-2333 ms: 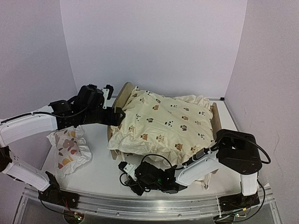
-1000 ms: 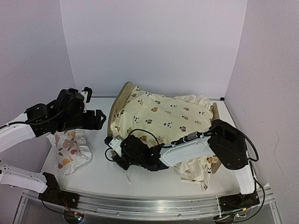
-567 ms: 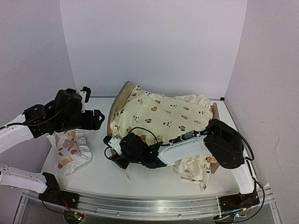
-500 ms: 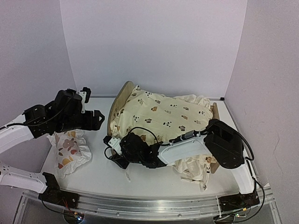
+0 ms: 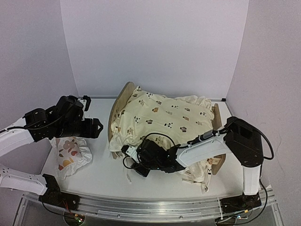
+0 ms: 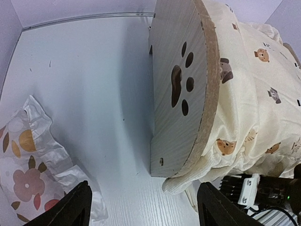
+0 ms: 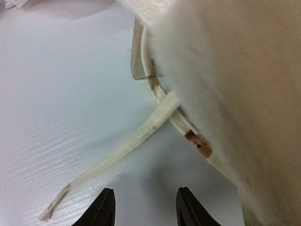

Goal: Set up the pet bed

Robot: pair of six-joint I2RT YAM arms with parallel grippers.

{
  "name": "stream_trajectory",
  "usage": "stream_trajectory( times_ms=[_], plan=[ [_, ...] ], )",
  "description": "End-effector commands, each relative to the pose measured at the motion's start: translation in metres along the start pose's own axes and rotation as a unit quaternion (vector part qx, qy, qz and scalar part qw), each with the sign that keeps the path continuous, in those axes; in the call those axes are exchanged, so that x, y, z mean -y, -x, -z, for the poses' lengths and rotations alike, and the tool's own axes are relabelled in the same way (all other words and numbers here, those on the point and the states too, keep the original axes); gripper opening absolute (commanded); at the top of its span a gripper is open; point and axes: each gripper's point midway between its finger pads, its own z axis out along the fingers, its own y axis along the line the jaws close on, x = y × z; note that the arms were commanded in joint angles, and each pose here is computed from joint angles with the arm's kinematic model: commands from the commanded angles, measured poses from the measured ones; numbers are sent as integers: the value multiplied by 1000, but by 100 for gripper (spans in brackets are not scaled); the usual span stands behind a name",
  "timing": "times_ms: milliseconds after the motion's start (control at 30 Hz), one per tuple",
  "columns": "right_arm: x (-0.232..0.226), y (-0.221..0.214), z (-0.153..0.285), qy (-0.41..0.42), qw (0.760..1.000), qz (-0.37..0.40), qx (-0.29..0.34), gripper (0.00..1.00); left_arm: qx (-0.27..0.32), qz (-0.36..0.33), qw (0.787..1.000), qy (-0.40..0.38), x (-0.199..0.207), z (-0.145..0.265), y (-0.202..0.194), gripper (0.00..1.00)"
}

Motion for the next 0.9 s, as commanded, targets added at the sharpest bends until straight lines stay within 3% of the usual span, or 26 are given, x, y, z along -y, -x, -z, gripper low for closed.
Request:
stream_trajectory(
  times_ms=[0,133,533,700,867],
  plan=[
    [34,4,22,-59,998,-12,-8,43,-17,11,1000,-2,-4,2,-14,78],
    [41,5,11,-68,998,2,-13,42,-20,12,1000,-7,-2,-1,-17,77],
    [70,10,-43,-171,970,160,-63,47,-16,18,1000,-3,-6,0,-18,76],
    [73,4,-52,-147,979,121,-68,51,-20,13,1000,-4,-5,-4,-21,76],
    [82,-16,-54,-80,992,2,-100,54,-21,10,1000,-6,-5,-4,-22,76]
  ],
)
